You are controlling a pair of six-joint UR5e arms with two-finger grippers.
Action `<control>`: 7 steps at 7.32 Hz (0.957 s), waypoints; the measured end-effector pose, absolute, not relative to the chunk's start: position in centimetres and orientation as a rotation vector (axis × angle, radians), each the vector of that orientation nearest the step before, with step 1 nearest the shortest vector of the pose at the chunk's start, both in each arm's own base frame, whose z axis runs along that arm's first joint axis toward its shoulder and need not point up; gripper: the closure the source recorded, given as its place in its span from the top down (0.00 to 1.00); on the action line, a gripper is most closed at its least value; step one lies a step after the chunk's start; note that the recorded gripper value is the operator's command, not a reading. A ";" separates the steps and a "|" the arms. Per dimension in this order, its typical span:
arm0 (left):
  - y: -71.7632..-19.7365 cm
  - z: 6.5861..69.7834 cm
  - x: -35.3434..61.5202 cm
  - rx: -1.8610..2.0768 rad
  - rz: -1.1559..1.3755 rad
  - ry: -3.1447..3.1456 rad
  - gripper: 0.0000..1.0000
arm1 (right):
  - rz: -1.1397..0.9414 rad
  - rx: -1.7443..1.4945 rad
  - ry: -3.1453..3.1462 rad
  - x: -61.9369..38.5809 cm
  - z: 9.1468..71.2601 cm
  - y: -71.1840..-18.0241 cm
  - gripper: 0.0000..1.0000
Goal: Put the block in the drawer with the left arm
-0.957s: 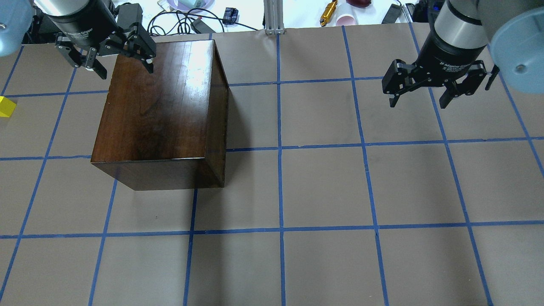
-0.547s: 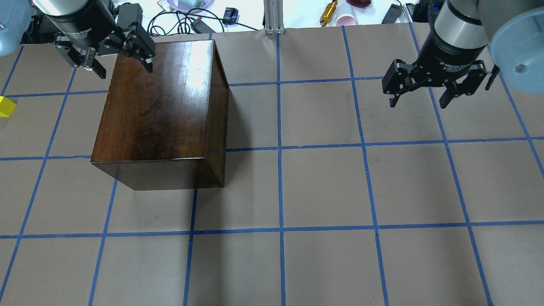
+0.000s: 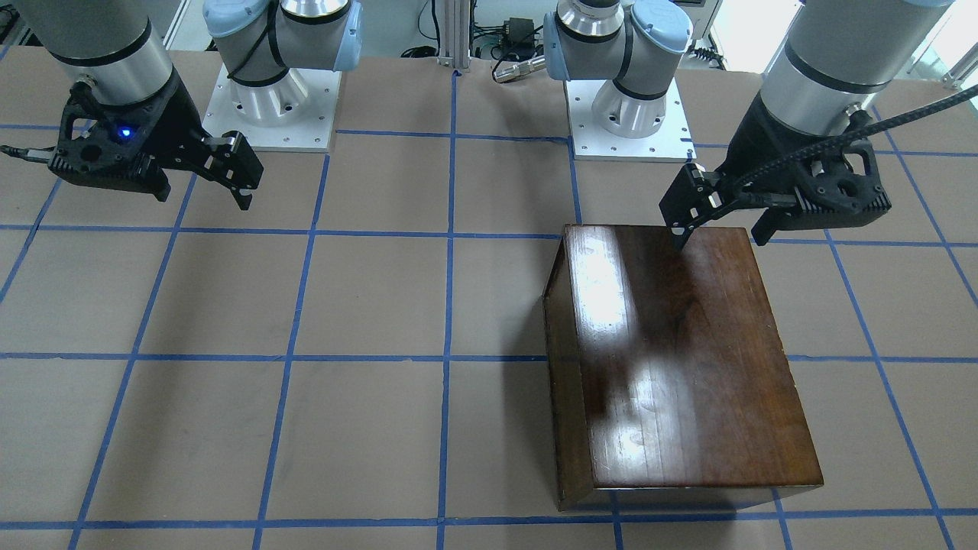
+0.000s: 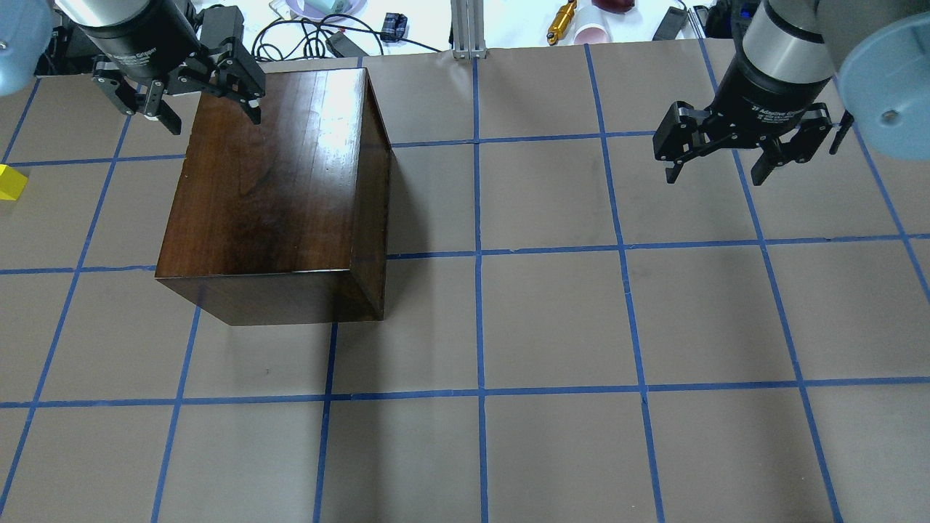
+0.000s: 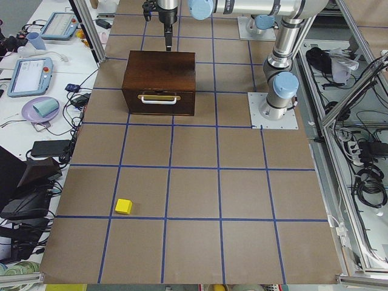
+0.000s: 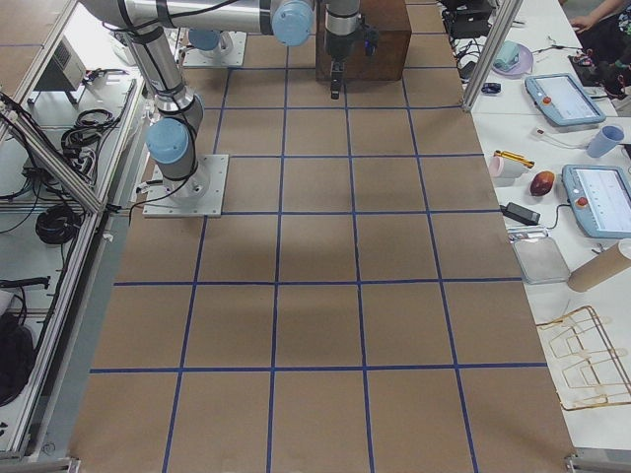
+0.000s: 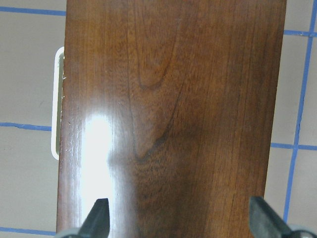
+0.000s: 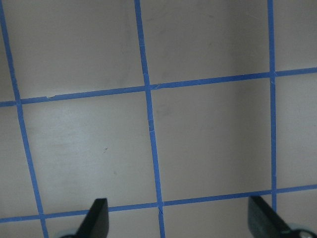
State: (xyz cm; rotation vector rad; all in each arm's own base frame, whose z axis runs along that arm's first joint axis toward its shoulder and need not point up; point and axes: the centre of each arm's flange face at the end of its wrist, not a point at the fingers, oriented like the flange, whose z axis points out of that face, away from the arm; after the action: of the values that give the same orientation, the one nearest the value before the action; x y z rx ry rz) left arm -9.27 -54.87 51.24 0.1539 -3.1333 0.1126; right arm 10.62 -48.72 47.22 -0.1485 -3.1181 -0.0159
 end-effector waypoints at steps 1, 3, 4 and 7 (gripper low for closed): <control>-55.0 51.6 -8.9 0.163 0.123 -3.134 1.00 | -0.016 -0.148 -3.118 10.6 47.2 -48.7 1.00; -56.6 51.9 -5.7 0.190 0.135 -3.136 1.00 | -0.016 -0.148 -3.118 10.6 47.2 -48.7 1.00; -57.7 51.0 -2.9 0.166 0.117 -3.142 1.00 | -0.016 -0.149 -3.118 10.6 47.2 -48.7 1.00; -61.9 46.5 7.7 0.012 0.033 -3.143 1.00 | -0.016 -0.148 -3.117 10.6 47.2 -48.7 1.00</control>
State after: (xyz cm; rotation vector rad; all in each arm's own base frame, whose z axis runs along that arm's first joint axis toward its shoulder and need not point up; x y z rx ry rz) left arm 7.67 -61.90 46.47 0.0117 -3.1426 0.0331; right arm 10.61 -48.72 47.22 -0.1485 -3.1168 -0.0160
